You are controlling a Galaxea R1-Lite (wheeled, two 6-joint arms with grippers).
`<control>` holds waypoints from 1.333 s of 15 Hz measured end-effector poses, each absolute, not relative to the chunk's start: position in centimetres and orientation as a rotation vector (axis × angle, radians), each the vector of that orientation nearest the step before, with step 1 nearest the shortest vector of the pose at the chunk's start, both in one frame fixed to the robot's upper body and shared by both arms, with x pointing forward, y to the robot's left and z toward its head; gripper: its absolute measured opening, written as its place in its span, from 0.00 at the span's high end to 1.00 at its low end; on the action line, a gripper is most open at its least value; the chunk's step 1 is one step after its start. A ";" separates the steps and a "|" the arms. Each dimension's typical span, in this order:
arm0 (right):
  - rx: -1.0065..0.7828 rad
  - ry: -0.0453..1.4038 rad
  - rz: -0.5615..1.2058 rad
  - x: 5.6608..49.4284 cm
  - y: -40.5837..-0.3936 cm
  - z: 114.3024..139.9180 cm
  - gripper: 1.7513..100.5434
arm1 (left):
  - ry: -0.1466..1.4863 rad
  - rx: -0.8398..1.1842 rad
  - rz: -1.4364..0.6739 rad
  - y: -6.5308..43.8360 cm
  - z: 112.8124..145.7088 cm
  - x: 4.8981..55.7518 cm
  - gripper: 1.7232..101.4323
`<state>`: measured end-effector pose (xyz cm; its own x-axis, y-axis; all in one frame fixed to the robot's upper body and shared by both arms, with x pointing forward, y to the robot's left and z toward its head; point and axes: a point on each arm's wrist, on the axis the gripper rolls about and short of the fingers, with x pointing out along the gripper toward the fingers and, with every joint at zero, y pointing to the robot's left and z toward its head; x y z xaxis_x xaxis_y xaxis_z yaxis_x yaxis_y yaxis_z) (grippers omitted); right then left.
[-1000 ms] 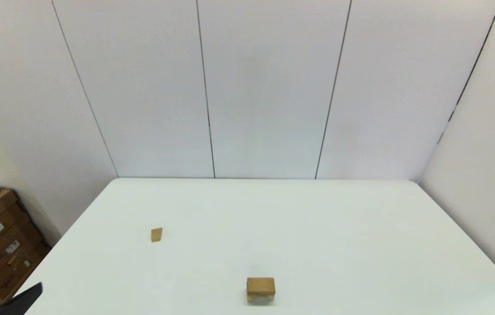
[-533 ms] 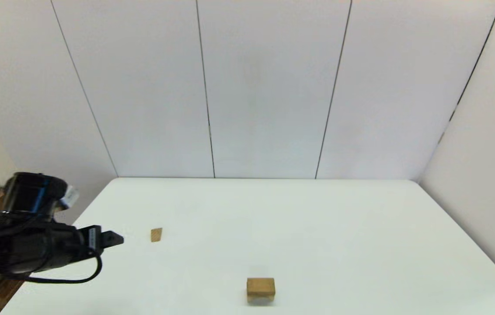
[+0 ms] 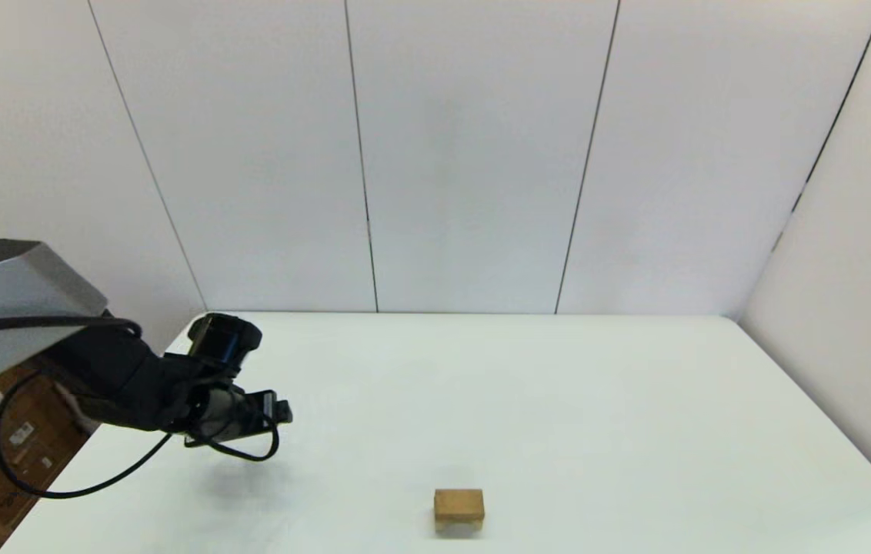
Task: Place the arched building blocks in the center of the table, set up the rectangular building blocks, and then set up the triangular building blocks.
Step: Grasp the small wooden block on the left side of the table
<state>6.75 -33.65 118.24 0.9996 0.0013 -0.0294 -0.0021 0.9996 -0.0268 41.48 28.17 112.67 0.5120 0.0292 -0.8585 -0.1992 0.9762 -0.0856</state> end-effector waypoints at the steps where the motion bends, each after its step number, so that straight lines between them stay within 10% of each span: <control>1: -0.027 0.029 0.002 6.8 -33.6 118.2 0.03 | 1.033 -0.178 0.138 28.1 112.0 42.0 0.04; 20: -0.027 0.030 0.002 6.8 -33.6 118.2 0.03 | 0.989 -0.149 0.087 29.1 108.7 46.5 0.04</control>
<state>6.76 -33.65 118.24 0.9995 0.0013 -0.0304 -0.0021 0.9996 -0.0272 46.49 29.08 108.70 0.5474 0.0056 -0.8369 -0.1412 0.9862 -0.0858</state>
